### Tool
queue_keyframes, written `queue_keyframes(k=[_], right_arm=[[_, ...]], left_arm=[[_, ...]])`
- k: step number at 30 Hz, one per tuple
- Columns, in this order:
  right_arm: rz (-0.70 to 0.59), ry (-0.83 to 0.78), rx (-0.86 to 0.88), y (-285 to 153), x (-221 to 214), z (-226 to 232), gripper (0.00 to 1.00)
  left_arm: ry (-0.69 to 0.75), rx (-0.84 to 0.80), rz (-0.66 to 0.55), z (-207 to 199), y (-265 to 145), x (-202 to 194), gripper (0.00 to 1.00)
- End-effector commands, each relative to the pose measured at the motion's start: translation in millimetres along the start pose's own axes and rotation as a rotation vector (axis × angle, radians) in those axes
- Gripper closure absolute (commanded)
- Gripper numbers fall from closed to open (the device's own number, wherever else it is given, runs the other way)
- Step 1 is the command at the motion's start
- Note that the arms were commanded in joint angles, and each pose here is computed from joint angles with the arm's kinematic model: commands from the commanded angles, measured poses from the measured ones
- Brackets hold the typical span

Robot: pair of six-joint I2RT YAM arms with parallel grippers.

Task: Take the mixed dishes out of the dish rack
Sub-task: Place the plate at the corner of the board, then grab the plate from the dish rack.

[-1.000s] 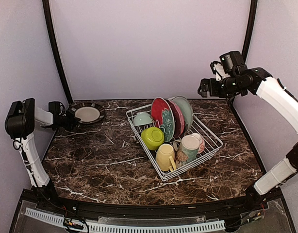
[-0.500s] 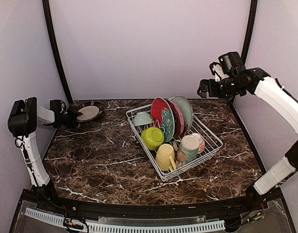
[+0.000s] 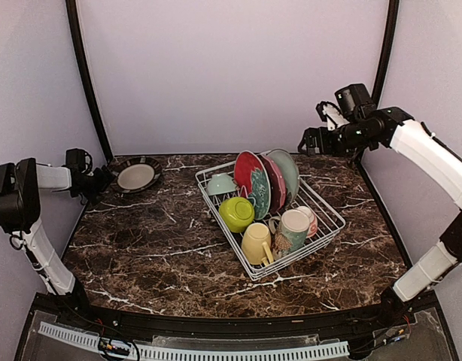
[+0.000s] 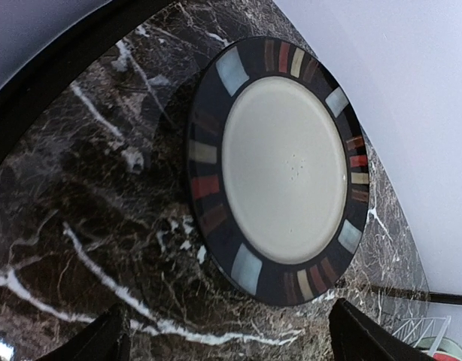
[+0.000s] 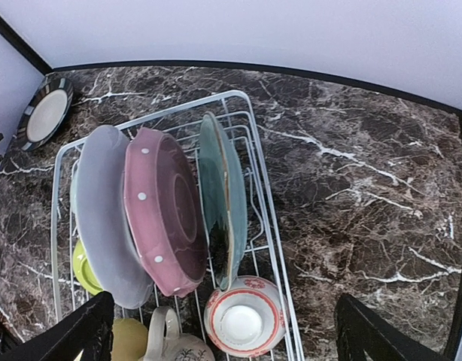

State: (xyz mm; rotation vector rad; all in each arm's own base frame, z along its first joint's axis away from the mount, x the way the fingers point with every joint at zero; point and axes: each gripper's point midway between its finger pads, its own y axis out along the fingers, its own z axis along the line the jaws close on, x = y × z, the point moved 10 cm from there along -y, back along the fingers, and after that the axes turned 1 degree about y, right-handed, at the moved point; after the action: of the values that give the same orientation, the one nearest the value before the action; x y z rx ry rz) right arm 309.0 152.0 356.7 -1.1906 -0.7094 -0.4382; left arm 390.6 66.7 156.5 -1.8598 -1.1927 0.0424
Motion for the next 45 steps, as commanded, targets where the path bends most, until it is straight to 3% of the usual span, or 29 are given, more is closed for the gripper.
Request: queue_keyframes(k=[1,9,20,28,31,35,45], right_arm=[[0.038,-0.03,0.114,14,-5,9,0.01],[0.055,-0.092,0.154,21,-6,37,0.01],[0.098,-0.125,0.231,40,-11,85,0.07],[0.168,-0.157,0.217,70,-20,110,0.23],[0.188,-0.183,0.168,81,-22,117,0.31],[0.194,-0.218,0.078,93,-23,123,0.5],[0.189,-0.27,-0.103,121,-24,129,0.72]], left_arm=[[0.047,0.056,0.021,11,-31,-22,0.08],[0.152,-0.176,0.091,-18,-77,-56,0.08],[0.496,-0.367,0.198,-93,-119,-128,0.08],[0.501,-0.446,0.223,-115,-127,-136,0.08],[0.514,-0.463,0.228,-121,-132,-138,0.08],[0.538,-0.48,0.23,-127,-141,-143,0.08],[0.596,-0.449,0.2,-129,-158,-147,0.08]])
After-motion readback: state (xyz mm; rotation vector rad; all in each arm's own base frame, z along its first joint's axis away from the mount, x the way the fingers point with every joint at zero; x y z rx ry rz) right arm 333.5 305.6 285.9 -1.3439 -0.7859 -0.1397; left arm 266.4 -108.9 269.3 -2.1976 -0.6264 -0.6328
